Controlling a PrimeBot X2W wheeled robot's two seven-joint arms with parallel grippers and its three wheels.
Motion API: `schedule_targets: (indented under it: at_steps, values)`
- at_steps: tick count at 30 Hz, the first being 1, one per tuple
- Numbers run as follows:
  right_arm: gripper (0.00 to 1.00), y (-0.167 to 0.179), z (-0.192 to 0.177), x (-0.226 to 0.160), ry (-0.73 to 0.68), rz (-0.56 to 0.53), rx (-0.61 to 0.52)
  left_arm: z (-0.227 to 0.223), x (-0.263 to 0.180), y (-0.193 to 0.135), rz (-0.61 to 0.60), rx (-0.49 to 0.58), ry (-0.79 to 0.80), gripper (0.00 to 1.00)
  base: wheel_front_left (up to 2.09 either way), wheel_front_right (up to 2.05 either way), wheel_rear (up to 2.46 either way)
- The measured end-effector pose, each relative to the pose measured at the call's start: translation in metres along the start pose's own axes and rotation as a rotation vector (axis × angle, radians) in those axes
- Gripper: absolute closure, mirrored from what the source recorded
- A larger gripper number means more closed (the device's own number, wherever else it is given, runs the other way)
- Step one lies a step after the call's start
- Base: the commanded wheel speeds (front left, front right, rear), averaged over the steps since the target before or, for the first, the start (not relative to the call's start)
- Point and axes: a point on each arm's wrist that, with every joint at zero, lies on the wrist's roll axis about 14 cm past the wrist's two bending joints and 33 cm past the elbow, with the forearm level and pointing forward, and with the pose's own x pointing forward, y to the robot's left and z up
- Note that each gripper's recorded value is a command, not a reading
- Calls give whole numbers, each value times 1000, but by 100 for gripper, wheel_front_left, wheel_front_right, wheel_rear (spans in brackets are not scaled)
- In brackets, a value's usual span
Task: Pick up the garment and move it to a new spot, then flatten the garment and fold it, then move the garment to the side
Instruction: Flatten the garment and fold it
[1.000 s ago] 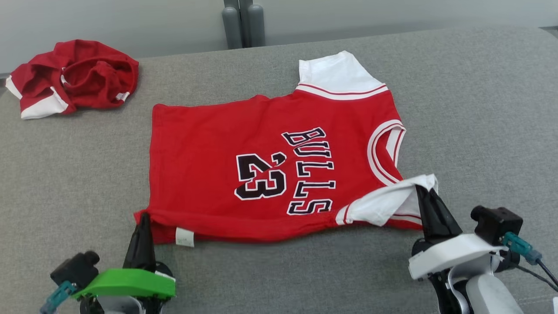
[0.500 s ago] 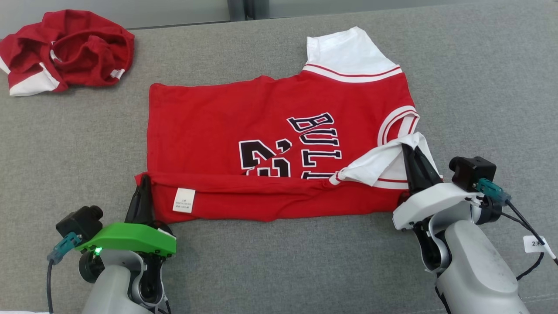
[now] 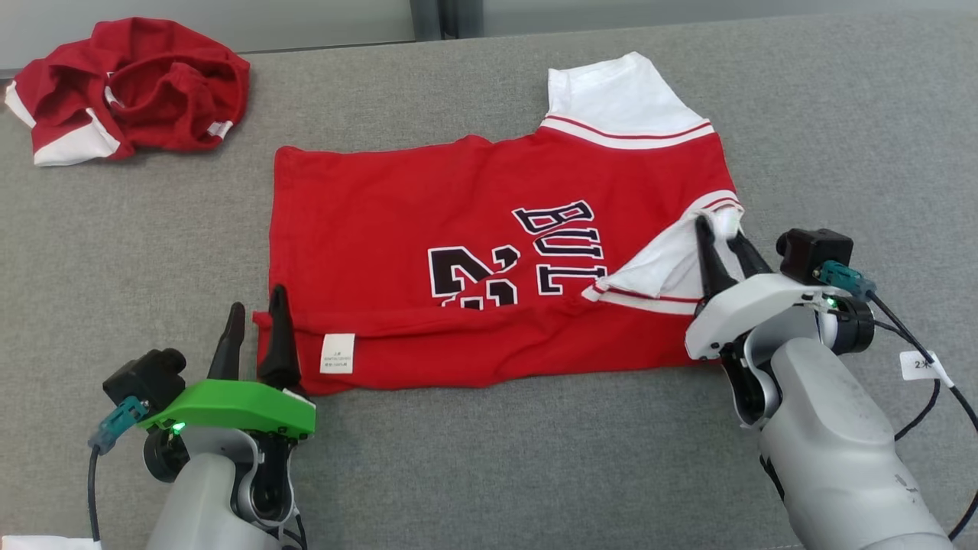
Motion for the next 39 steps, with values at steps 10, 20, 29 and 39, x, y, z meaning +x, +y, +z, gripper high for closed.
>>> schedule_targets:
  at_steps: [10, 20, 29, 39]
  values:
    - [0, 4, 16, 7, -16, 9, -9, 6, -33, 10, 17, -10, -35, 0, 0, 0, 0]
    - [0, 6, 58, -27, -200, 31, -47, -15, -68, 22, 55, 28, 144, 0, 0, 0, 0]
    - [0, -3, 56, -71, -251, -3, -53, -28, -66, 16, 77, 36, 232, 0, 0, 0, 0]
    - [0, -26, 42, -99, -218, -81, -65, -43, -55, 30, 145, 61, 302, 27, 0, 0, 0]
